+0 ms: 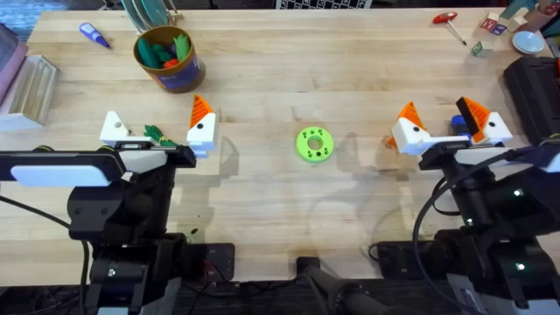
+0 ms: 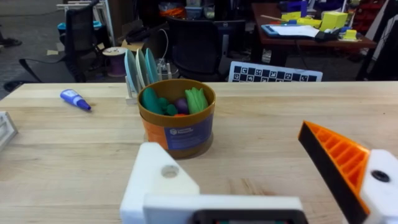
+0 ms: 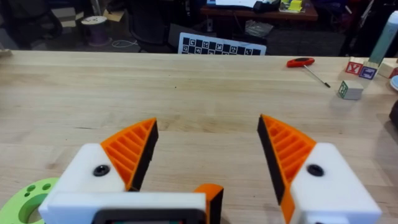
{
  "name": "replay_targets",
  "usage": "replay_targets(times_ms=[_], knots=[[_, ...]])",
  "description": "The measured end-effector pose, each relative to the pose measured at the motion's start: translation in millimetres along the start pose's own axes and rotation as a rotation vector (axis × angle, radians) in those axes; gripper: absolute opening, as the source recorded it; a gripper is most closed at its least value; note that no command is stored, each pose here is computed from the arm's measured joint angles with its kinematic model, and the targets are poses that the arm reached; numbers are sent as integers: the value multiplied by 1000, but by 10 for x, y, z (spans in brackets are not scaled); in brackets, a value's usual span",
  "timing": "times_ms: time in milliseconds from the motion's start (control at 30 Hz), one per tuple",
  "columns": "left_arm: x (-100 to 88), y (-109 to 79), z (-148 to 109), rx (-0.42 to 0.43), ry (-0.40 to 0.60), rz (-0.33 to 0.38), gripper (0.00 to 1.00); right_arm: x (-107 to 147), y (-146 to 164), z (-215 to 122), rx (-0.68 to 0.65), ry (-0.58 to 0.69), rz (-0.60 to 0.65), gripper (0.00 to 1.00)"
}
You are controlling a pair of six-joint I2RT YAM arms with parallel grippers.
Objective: Pick up the gripper from the table and insert it into the empty holder that is missing its gripper. Then pick up a screw, insert it into the mounting hole, and use the screwdriver to tighten it. Finally, clean up the table by picking up the vegetable and placing it into the bucket.
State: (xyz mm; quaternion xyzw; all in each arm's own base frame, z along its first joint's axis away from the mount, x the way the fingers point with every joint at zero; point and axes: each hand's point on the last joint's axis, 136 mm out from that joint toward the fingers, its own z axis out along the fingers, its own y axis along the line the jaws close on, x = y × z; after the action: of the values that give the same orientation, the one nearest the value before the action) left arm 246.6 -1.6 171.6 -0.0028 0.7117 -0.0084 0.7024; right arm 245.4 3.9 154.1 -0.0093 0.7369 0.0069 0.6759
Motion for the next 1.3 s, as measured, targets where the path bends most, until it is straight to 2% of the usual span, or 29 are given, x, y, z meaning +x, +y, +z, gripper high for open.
replay_targets(times_ms=[267,400,467,533,633,700,767,933,1033,1167,1300], knots=[[-64,3,-2,-2,-25,-1,985,-4,-2,0,1,-2,0,992],[-1,109,-43,-65,49,-38,985,-27,16,0,-11,-11,52,992],[-103,195,-114,-119,75,-63,985,-1,39,-4,-24,5,79,992],[-288,267,-206,-165,91,-84,985,-19,55,-27,-32,24,96,992],[-583,353,-350,-223,140,-93,986,-176,69,-92,-38,41,108,992],[-707,390,-408,-252,208,-94,986,-317,76,-155,-40,72,113,992],[-748,410,-432,-272,299,-92,985,-452,87,-212,-44,116,116,992],[-665,433,-456,-313,590,-80,986,-712,95,-317,-38,302,125,992],[-595,423,-486,-337,760,-102,985,-864,95,-322,-32,417,131,992],[-575,394,-358,-347,851,-137,986,-1028,92,-254,-26,524,136,990],[-387,385,-314,-362,957,-143,986,-1087,88,-119,-24,558,137,992]])
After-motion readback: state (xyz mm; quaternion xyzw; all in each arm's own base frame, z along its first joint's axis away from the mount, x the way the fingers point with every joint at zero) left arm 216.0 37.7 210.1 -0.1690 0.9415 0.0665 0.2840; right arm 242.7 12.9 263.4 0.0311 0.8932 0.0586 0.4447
